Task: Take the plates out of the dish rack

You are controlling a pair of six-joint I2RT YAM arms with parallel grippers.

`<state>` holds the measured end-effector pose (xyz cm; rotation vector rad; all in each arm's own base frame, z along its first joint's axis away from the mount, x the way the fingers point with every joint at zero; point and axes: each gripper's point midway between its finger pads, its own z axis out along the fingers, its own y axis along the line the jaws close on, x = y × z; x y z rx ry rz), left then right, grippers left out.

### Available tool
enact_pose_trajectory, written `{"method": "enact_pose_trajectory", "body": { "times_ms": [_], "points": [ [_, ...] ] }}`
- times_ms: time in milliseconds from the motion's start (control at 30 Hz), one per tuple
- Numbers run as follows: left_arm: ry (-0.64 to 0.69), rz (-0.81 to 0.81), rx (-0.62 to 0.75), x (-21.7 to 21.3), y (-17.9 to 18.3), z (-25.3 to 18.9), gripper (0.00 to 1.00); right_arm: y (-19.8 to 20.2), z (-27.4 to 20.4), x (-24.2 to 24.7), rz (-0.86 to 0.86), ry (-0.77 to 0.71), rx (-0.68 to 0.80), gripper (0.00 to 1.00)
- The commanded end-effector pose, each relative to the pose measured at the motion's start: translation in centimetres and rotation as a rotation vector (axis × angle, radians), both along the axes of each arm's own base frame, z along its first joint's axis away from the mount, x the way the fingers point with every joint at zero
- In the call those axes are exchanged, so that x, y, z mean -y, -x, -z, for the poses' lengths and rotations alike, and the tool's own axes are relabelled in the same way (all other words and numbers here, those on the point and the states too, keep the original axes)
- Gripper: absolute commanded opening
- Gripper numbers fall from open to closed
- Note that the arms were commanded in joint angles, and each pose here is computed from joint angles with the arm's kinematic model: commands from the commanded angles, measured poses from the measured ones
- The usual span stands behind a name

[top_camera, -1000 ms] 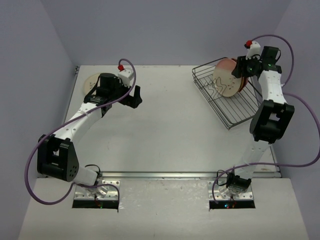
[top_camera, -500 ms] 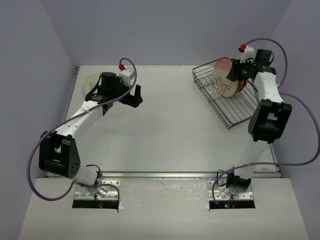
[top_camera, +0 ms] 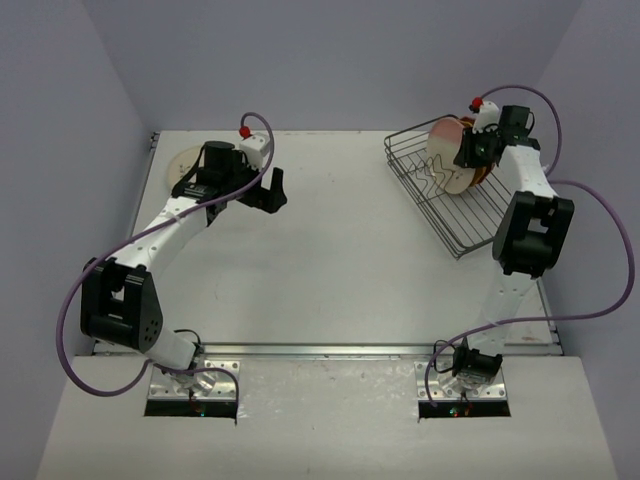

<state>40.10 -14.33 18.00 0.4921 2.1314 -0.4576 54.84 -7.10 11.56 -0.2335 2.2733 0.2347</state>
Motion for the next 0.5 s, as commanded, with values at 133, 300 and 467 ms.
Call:
{"method": "enact_pose_trajectory", "body": {
  "times_ms": [133, 300, 467],
  "points": [
    [0.040, 0.008, 0.062, 0.7, -0.8, -2.7, 1.00, -0.1, -5.6, -1.5, -0.037, 0.028, 0.119, 0.04],
    [0.031, -0.015, 0.062, 0.3, -0.9, -2.8, 1.00, 1.0, -9.3, -1.7, -0.051, 0.065, 0.183, 0.00],
    [0.034, -0.048, 0.084, -0.2, -1.1, -3.7, 1.00, 3.0, -14.6, -3.2, -0.125, 0.066, 0.297, 0.00]
  ]
}}
